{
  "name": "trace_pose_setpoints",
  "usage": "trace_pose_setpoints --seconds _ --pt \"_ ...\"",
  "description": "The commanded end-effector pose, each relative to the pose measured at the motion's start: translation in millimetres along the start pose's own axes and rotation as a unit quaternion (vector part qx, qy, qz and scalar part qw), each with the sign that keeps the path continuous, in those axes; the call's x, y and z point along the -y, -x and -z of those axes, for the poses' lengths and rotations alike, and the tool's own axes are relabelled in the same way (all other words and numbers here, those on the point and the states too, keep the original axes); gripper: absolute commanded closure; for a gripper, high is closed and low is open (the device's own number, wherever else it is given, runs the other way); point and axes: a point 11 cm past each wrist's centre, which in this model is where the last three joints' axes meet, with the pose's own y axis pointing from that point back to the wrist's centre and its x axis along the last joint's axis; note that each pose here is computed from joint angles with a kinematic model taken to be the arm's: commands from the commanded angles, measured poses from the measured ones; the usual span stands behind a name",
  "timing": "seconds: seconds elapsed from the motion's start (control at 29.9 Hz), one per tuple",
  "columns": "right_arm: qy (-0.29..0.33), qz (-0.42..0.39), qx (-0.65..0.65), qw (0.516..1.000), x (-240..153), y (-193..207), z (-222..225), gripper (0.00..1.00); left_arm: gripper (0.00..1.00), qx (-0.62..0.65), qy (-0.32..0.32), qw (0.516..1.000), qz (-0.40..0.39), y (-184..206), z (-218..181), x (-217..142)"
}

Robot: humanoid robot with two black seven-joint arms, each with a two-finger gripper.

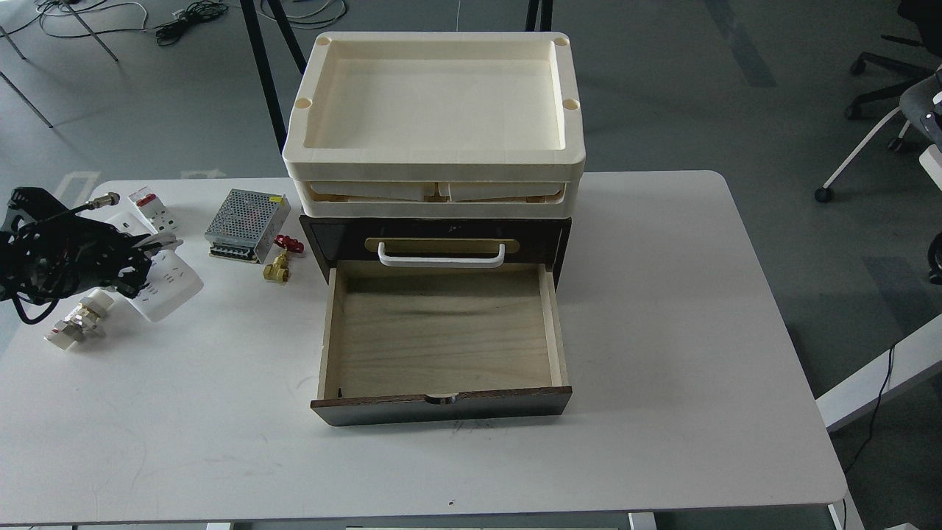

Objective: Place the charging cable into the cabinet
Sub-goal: 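Close the left gripper on the power strip and lift it, then carry the power strip with the left gripper over the open drawer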

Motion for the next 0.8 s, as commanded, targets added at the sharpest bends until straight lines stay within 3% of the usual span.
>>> trace_pose_setpoints --seconds 0.0,0.17,0.3,0.6,0.77 --pt "0.000 0.001 0.003 1.000 0.7 1.3 -1.9 0.00 1.00 -0.023 0.007 0.999 -0.041 -25.9 15.6 -38.9" --pt "-0.001 0.000 0.004 1.000 1.0 1.3 -1.7 0.00 1.00 -0.057 0.055 0.994 -0.072 -66.1 1.6 -104.3" --pt "-0.002 -0.002 0.003 1.000 0.7 -0.1 -1.1 0.00 1.00 -0.090 0.103 0.986 -0.095 -79.5 -30.3 -128.0" --pt "-0.003 -0.009 -0.002 1.000 -1.7 -5.8 2.2 0.00 1.00 -0.270 0.242 0.930 -0.064 -106.5 -106.6 -157.9" --pt "-0.005 -0.017 -0.006 1.000 -3.9 -12.4 3.8 0.00 1.00 -0.316 0.310 0.894 -0.063 -118.7 -143.3 -139.8"
